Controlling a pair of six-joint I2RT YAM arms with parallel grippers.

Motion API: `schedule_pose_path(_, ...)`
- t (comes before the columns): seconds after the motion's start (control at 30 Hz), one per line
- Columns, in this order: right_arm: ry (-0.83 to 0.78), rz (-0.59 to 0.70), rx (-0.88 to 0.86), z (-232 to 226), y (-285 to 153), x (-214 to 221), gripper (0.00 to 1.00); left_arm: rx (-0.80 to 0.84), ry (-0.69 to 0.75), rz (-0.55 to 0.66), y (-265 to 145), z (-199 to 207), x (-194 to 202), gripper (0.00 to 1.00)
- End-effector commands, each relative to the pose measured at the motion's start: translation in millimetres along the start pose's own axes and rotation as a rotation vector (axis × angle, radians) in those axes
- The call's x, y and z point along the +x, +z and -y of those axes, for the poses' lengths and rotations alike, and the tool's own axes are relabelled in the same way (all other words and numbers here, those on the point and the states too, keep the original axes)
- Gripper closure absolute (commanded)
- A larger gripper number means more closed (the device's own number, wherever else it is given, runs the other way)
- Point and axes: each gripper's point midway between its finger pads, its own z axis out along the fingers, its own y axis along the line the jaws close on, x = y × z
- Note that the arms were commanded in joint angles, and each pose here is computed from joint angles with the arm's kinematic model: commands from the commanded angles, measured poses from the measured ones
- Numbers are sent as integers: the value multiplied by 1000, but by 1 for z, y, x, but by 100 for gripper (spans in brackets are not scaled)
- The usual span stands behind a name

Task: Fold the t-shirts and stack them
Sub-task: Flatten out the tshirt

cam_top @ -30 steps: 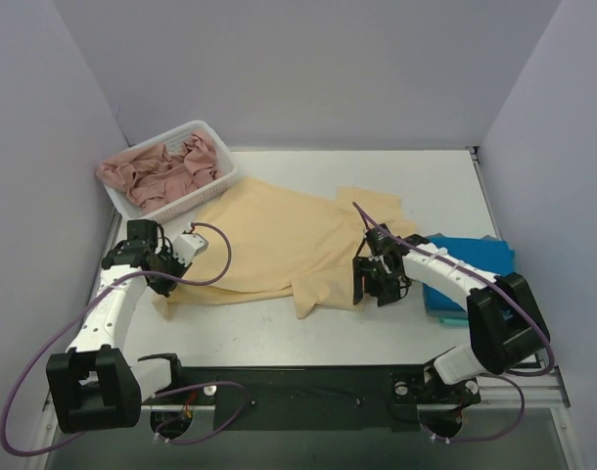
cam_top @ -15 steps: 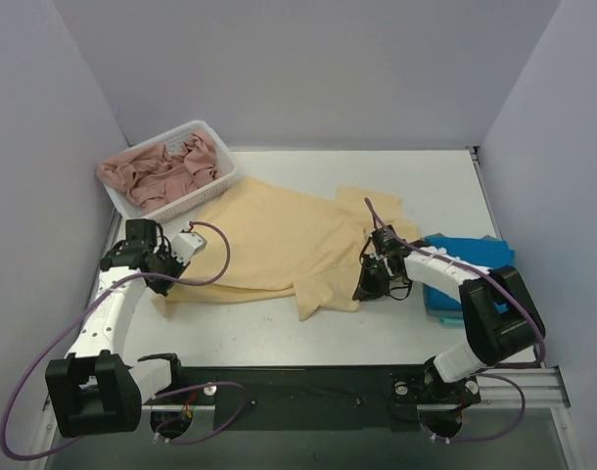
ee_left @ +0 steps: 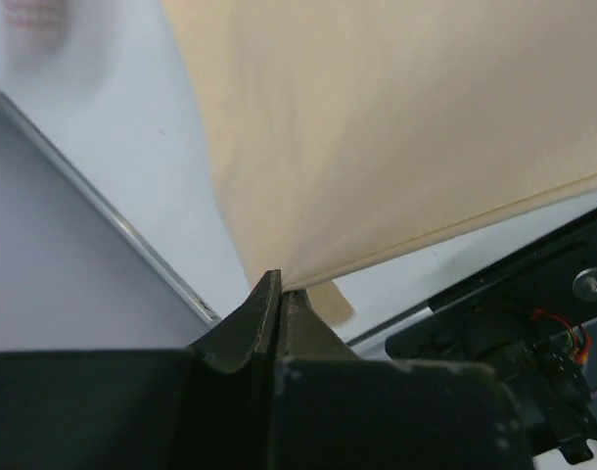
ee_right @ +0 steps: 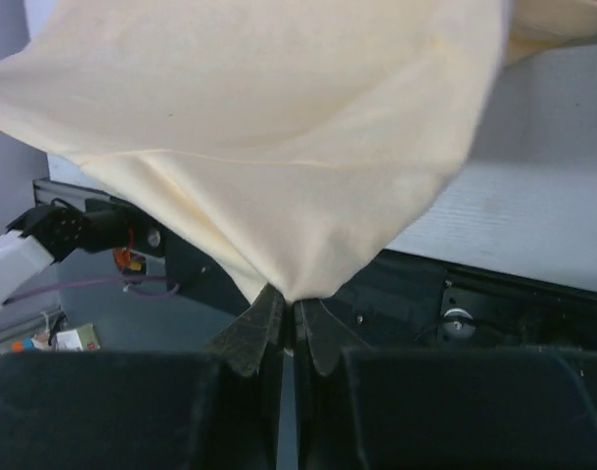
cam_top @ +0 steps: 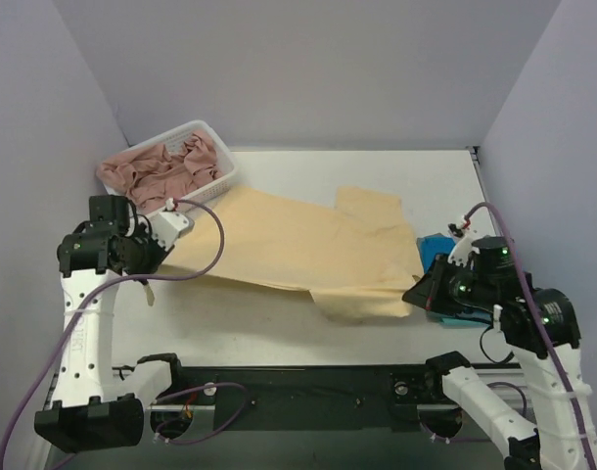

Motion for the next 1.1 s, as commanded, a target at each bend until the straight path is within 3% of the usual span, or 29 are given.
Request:
schedule_pose_path(0.0, -8, -57, 89, 0, -52, 10, 100, -97, 32, 231, -82, -7, -48, 100)
schedule_pose_path(0.17, -155, 59, 155, 2, -22, -79, 100, -210, 18, 432, -82, -47, -106, 100)
schedule_pose_path(0.33, 93, 337, -60, 3, 24, -278, 100, -363, 24, 705, -103, -102, -214, 100)
schedule_pose_path(0.37, 19, 481, -82, -22, -14, -323, 100, -391, 28, 732, -109, -115, -237, 100)
schedule_pose_path(0.4, 54, 470, -64, -11, 7, -348, 100, -426, 35, 763, -116, -125, -252, 100)
schedule_pose_path(0.43, -13, 616, -110, -39, -38, -382, 100, -476, 39, 783, -125, -140, -272, 100)
schedule_pose_path(0.47, 15, 631, -137, -37, -26, -405, 100, -508, 30, 779, -118, -156, -286, 100)
schedule_pose_path(0.5, -37, 757, -199, -60, -68, -427, 100, -568, 29, 845, -149, -168, -303, 100)
schedule_pose_path(0.57, -62, 964, -354, -76, -114, -474, 100, -672, 5, 911, -182, -193, -325, 100)
schedule_pose_path(0.6, 18, 997, -443, -84, -133, -477, 100, -686, 0, 911, -177, -202, -333, 100)
schedule_pose_path(0.63, -2, 1108, -488, -76, -156, -493, 100, -738, 9, 964, -208, -206, -340, 100)
schedule_pose_path(0.67, 73, 1131, -534, -74, -169, -494, 100, -769, 12, 995, -221, -212, -347, 100)
schedule_pose_path(0.83, 34, 1232, -510, -56, -232, -492, 100, -805, 96, 1040, -241, -208, -356, 100)
schedule_pose_path(0.97, 13, 1134, -436, -42, -222, -456, 100, -798, 154, 984, -227, -202, -346, 100)
schedule_pose_path(1.07, 73, 1007, -299, -3, -169, -412, 100, -754, 192, 903, -197, -190, -326, 100)
